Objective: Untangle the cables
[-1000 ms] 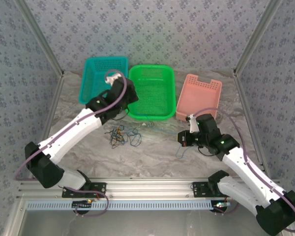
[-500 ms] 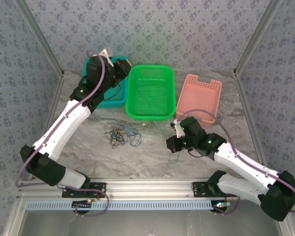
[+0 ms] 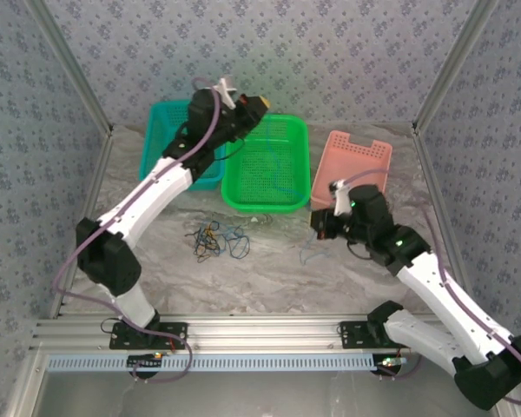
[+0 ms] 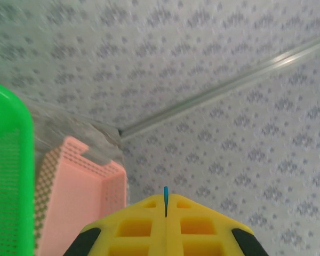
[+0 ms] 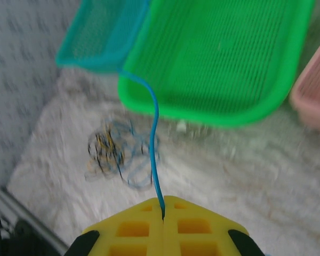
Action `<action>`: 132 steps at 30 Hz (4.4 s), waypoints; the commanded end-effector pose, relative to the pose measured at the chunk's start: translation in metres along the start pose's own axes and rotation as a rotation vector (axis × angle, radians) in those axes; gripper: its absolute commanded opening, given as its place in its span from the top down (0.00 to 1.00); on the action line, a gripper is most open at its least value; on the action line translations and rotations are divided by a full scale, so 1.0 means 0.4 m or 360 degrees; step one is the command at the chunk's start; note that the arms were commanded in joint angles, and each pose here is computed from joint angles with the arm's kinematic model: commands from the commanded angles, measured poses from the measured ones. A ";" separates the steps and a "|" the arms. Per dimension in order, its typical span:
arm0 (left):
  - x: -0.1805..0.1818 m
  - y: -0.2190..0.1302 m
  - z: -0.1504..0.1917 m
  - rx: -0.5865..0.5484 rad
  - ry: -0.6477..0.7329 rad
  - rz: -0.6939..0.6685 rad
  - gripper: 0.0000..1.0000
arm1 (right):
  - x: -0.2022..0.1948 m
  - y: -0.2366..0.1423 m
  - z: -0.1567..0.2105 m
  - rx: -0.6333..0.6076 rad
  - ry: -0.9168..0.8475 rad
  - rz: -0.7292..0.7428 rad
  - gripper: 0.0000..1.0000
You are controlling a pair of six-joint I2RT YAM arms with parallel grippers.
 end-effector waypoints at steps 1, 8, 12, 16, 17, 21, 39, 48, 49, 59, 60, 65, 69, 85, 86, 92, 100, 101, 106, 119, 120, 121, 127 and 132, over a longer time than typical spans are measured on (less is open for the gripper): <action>-0.060 0.064 0.035 0.0083 0.0001 0.0217 1.00 | -0.015 -0.041 -0.086 -0.0065 0.0017 -0.0006 1.00; -0.049 0.266 0.040 0.0135 -0.0130 0.0446 1.00 | -0.131 -0.054 -0.238 -0.0242 0.0132 0.0080 1.00; -0.016 0.375 0.066 0.0200 -0.0088 0.0411 1.00 | -0.229 -0.027 -0.268 -0.0252 0.0227 0.0164 1.00; 0.064 0.453 0.113 0.0204 -0.0088 0.0426 1.00 | -0.334 0.020 -0.246 -0.0220 0.0357 0.0232 1.00; 0.100 0.473 0.125 0.0209 -0.0108 0.0420 1.00 | -0.361 0.036 -0.232 -0.0205 0.0389 0.0252 1.00; 0.209 0.529 0.183 0.0273 -0.0077 0.0335 0.93 | -0.455 0.103 -0.172 -0.0120 0.0496 0.0323 1.00; 0.144 0.450 0.249 0.0295 0.0404 -0.0185 0.04 | -0.601 0.236 -0.063 0.0236 0.0849 0.0558 1.00; -0.001 0.282 0.163 -0.0057 0.0712 -0.0573 0.07 | -0.533 0.193 -0.070 0.0203 0.0702 0.0622 0.69; -0.006 0.263 0.153 -0.0078 0.0727 -0.0631 0.07 | -0.507 0.176 -0.081 0.0177 0.0638 0.0642 0.64; 0.092 0.021 0.077 -0.0254 0.0521 -0.0745 0.11 | -0.197 0.089 -0.065 0.0112 0.0186 0.0533 0.49; 0.104 -0.032 0.076 -0.0284 0.0511 -0.0771 0.11 | -0.156 0.097 -0.043 0.0119 0.0142 0.0465 0.50; 0.220 -0.300 0.112 -0.0354 0.0419 -0.1080 0.16 | 0.025 0.167 0.076 0.0204 -0.0084 0.0153 0.50; 0.358 -0.505 0.144 -0.0396 0.0207 -0.1388 0.22 | 0.141 0.255 0.149 0.0315 -0.0133 0.0019 0.53; 0.656 -0.575 0.202 -0.0176 -0.0211 -0.1258 0.24 | 0.287 0.595 0.296 0.0392 0.0496 0.0026 0.50; 0.664 -0.576 0.202 -0.0181 -0.0216 -0.1261 0.24 | 0.288 0.602 0.295 0.0385 0.0498 0.0033 0.50; 0.680 -0.566 0.193 -0.0176 -0.0209 -0.1236 0.28 | 0.309 0.641 0.286 0.0437 0.0379 0.0103 0.57; 0.721 -0.507 0.179 -0.0105 -0.0173 -0.1312 0.28 | 0.293 0.654 0.298 0.0484 0.0345 0.0154 0.95; 0.732 -0.501 0.177 -0.0105 -0.0167 -0.1344 0.29 | 0.297 0.644 0.287 0.0467 0.0324 0.0155 1.00; 0.791 -0.501 0.177 -0.0201 -0.0167 -0.1512 0.83 | 0.309 0.549 0.201 0.0360 0.0169 0.0185 1.00; 0.846 -0.529 0.200 -0.0222 -0.0192 -0.1667 1.00 | 0.320 0.192 -0.161 -0.0210 -0.0004 0.0052 1.00; 0.847 -0.528 0.199 -0.0223 -0.0191 -0.1675 1.00 | 0.312 0.155 -0.192 -0.0281 0.0002 0.0047 1.00; 0.847 -0.528 0.199 -0.0221 -0.0189 -0.1680 1.00 | 0.303 0.119 -0.220 -0.0344 0.0009 0.0043 1.00; 0.834 -0.526 0.194 -0.0227 -0.0197 -0.1654 1.00 | 0.234 -0.022 -0.331 -0.0531 0.0070 0.0025 1.00; 0.771 -0.527 0.175 -0.0252 -0.0146 -0.1582 1.00 | 0.197 -0.082 -0.357 -0.0564 0.0044 0.0087 1.00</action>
Point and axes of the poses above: each hand's point on the last joint's axis, 136 mm out from that joint toward the fingers, its own y axis out along the fingers, its own x axis along the line the jaws close on, z = x × y, the point moved 10 cm from there along -y, back along the fingers, and after that the axes turned 12 degrees about -y, right-handed, at the moved point
